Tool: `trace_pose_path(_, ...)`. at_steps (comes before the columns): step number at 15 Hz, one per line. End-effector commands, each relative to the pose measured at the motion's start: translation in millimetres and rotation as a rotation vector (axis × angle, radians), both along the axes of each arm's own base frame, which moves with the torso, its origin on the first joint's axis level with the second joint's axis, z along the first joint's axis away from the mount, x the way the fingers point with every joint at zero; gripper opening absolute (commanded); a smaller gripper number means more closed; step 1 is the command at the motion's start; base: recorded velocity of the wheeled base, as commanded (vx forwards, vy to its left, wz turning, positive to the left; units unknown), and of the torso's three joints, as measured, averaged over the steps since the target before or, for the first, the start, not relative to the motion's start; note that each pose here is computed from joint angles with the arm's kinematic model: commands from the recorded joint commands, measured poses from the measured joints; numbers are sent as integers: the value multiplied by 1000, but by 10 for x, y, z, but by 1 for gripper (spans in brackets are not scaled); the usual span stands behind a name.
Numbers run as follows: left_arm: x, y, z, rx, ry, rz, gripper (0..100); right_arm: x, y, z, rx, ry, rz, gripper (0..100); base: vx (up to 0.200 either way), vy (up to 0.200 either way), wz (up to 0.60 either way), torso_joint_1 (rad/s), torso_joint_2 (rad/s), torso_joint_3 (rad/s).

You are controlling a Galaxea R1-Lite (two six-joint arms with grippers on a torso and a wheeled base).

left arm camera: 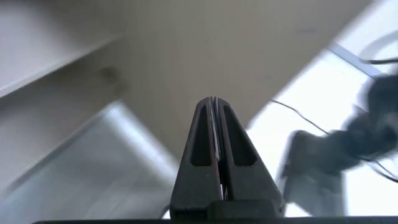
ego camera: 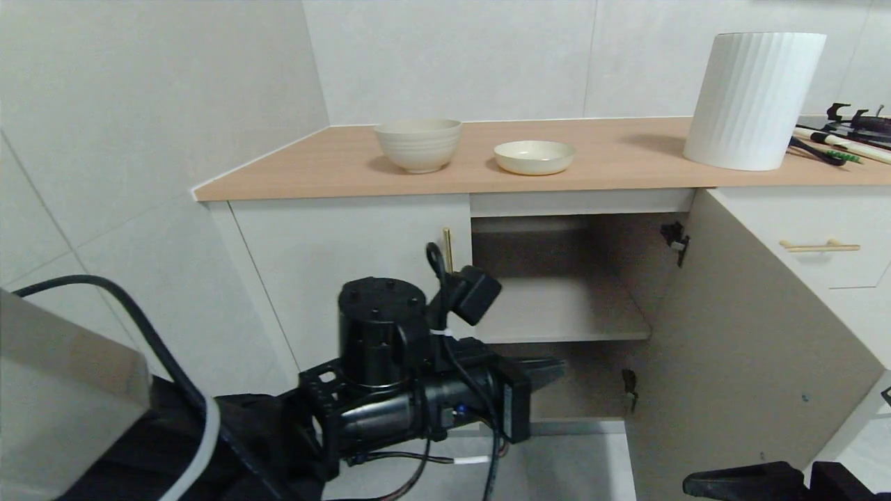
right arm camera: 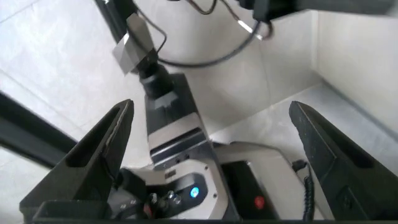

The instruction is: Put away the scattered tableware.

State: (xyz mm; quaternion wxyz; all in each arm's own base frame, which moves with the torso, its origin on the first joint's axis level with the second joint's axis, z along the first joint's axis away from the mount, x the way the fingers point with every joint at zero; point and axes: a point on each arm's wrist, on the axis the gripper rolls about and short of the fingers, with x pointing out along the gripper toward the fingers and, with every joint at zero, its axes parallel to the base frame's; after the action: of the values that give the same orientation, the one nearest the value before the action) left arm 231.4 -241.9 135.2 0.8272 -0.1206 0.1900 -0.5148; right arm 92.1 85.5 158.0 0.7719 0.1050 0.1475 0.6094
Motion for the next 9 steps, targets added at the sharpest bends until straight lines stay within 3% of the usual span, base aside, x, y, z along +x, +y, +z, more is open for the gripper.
trace_pose_path(1,-33,562,139,-6,-13,132,0,171,116,43,-17,14,-35,100,0,0,0,0,0,0)
trace_pose_path(3,-75,966,275,-12,-49,239,0,407,266,76,-44,22,-121,100,0,0,0,0,0,0)
trace_pose_path(5,-182,1400,466,10,-56,370,0,727,427,136,-58,24,-204,100,0,0,0,0,0,0)
trace_pose_path(9,-388,1818,780,40,-15,521,0,1431,340,258,-74,-26,-380,100,0,0,0,0,0,0)
